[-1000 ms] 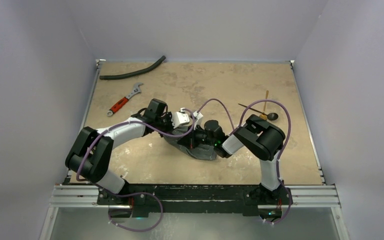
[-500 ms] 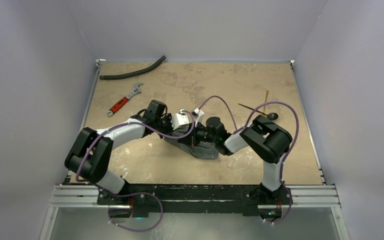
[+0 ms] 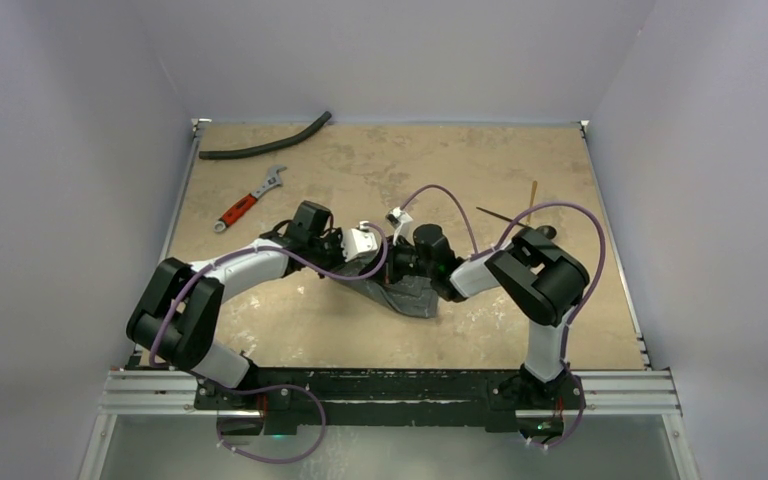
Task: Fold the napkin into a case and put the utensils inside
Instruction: Grasp the top corner of the smaller rectangle folded napkin from the folded napkin.
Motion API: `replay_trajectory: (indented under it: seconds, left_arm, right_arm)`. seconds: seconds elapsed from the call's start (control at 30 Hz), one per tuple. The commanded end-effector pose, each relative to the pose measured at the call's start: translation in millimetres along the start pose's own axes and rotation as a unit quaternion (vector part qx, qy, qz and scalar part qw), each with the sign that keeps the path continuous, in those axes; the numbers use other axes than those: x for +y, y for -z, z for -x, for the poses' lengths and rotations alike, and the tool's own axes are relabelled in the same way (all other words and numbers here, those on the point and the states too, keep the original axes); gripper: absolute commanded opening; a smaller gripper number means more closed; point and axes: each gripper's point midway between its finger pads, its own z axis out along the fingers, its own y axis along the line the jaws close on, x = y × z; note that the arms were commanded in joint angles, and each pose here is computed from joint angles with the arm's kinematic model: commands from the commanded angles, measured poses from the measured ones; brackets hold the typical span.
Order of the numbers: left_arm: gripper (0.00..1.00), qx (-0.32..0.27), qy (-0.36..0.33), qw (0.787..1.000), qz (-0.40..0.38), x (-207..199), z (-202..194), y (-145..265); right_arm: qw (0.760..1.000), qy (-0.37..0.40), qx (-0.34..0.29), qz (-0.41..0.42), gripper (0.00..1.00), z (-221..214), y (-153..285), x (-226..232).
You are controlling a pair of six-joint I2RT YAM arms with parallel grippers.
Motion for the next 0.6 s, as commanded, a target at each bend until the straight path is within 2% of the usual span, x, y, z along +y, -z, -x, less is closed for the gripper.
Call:
replay_trajectory:
  seconds: [0.0, 0.33, 0.43, 0.57]
  left_arm:
    - [0.0, -0.023, -0.02, 1.0, -0.003, -3, 8, 5]
    - [0.0, -0.029, -0.007, 0.999, 0.014, 4, 14, 6]
    - [0.09, -0.034, 0.006, 0.999, 0.017, 7, 20, 7]
    - [0.16, -0.032, 0.015, 0.999, 0.016, 8, 20, 6]
  right_arm:
    - [1.0, 0.006, -0.008, -0.02, 0.0, 19, -7, -6]
    - [0.995, -0.007, 0.034, -0.095, 0.0, 1, -14, -43]
    - [0.993, -0.014, 0.051, -0.109, 0.0, -12, -13, -52]
    - [0.991, -0.015, 0.06, -0.116, 0.0, -21, -9, -55]
